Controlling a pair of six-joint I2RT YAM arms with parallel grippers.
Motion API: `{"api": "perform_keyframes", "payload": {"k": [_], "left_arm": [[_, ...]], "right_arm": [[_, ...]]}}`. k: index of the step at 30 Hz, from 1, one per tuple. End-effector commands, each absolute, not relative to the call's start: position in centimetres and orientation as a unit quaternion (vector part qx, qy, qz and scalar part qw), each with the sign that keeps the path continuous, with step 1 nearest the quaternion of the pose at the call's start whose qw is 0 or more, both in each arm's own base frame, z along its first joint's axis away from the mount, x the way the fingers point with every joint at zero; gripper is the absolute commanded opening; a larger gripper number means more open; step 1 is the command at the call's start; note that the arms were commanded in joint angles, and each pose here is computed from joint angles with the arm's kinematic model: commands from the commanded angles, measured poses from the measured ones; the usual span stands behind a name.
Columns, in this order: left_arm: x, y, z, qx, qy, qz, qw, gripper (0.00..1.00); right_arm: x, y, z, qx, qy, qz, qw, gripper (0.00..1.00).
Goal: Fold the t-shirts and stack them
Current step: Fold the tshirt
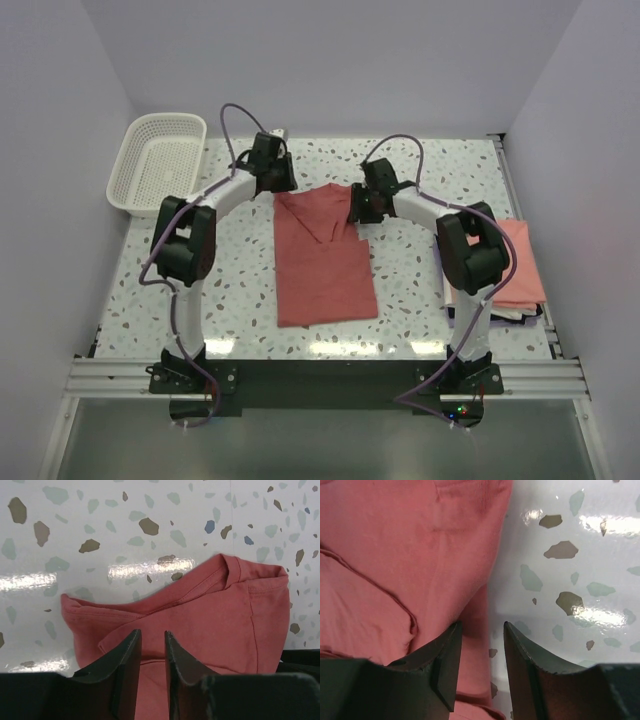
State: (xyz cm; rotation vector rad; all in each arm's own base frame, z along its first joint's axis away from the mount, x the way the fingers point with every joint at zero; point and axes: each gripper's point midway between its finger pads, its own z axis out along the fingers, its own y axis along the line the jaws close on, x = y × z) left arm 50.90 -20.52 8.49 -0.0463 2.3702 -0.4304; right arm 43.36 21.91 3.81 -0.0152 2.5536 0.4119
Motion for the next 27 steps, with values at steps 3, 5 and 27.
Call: {"api": "perform_keyframes", "payload": {"k": [3, 5, 27], "left_arm": [[50.7, -23.1, 6.8, -0.005, 0.915, -0.197, 0.351, 0.27], [50.7, -22.7, 6.0, -0.011, 0.921, -0.182, 0.346, 0.25], [49.7, -19.2, 1.0, -0.04, 0.949, -0.075, 0.304, 0.11]], "right_arm": [[42.8, 23.2, 2.8, -0.01, 0.948, 0.166, 0.272, 0.43], [42.6, 23.1, 2.7, -0.005, 0.949, 0.164, 0.27, 0.4], [40.3, 18.5, 2.2, 0.066, 0.958, 0.09, 0.263, 0.0]]}}
